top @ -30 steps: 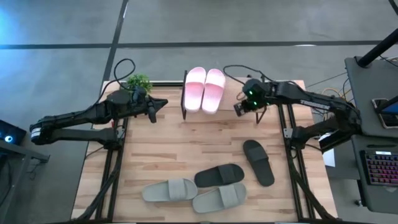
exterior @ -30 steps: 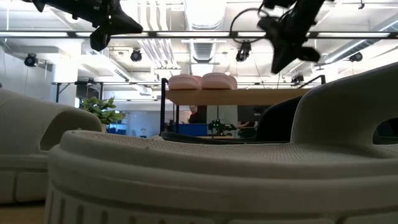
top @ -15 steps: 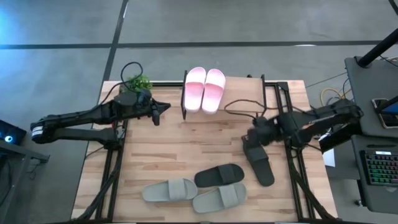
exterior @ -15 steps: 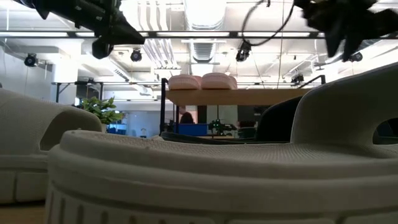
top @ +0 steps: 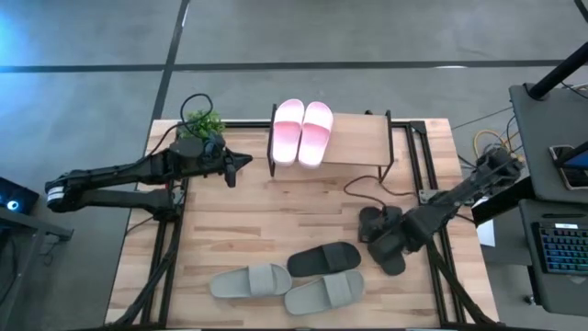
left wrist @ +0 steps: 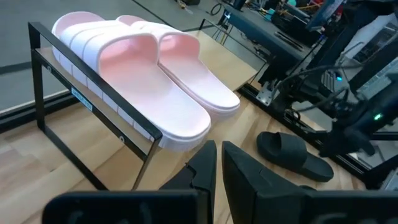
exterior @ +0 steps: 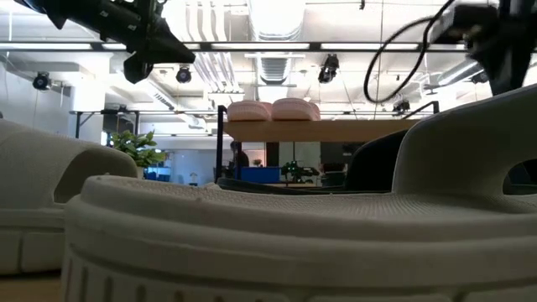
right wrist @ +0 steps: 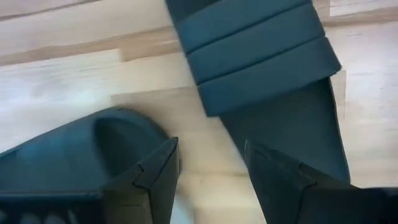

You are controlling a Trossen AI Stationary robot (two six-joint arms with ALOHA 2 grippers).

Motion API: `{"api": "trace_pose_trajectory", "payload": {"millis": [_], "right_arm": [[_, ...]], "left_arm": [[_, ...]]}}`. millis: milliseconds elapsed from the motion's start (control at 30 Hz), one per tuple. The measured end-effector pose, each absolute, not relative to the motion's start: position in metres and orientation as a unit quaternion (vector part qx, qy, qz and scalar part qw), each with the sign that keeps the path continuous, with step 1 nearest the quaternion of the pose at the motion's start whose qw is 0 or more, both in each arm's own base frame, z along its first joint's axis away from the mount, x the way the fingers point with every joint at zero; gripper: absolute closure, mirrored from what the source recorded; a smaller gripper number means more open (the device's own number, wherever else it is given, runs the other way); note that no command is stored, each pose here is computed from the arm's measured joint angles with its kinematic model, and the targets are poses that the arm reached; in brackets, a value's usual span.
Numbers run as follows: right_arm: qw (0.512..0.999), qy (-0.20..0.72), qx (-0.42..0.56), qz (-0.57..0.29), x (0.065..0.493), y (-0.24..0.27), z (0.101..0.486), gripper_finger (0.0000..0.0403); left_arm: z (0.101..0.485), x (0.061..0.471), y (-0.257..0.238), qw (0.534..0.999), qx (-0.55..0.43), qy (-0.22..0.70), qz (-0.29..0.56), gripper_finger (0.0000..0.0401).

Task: Pick and place slides into the shelf
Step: Put the right black slide on the shelf

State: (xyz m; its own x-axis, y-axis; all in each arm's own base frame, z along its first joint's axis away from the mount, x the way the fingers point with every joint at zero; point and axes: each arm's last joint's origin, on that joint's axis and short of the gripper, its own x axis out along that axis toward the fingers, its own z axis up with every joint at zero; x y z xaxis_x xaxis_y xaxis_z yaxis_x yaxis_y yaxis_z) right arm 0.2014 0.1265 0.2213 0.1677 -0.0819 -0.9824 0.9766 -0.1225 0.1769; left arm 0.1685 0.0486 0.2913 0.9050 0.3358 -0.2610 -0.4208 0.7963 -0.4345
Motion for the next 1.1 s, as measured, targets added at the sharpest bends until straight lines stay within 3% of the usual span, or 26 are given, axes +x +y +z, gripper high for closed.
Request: {"api": "trace_pose_trajectory", "payload": {"millis": [367,767,933,1100], "right_arm": [[0.532,0.378,0.500,-0.570,0.222,0.130,0.181,0.0231],[0.555,0.330,0.488,-0.588,0.236,0.116,0.172,0.0243],[0.611,0.378,0.462,-0.520,0.235,0.128,0.195,0.0250],[0.692,0.462,0.363,-0.420,0.232,0.142,0.231,0.0252]], "left_arm": [[0.297,0.165,0.047,0.948,-0.251,0.074,0.184,0.0390],[0.298,0.164,0.046,0.948,-0.252,0.072,0.182,0.0390],[0.298,0.164,0.046,0.945,-0.263,0.071,0.182,0.0390],[0.298,0.164,0.046,0.945,-0.263,0.071,0.182,0.0390]]}}
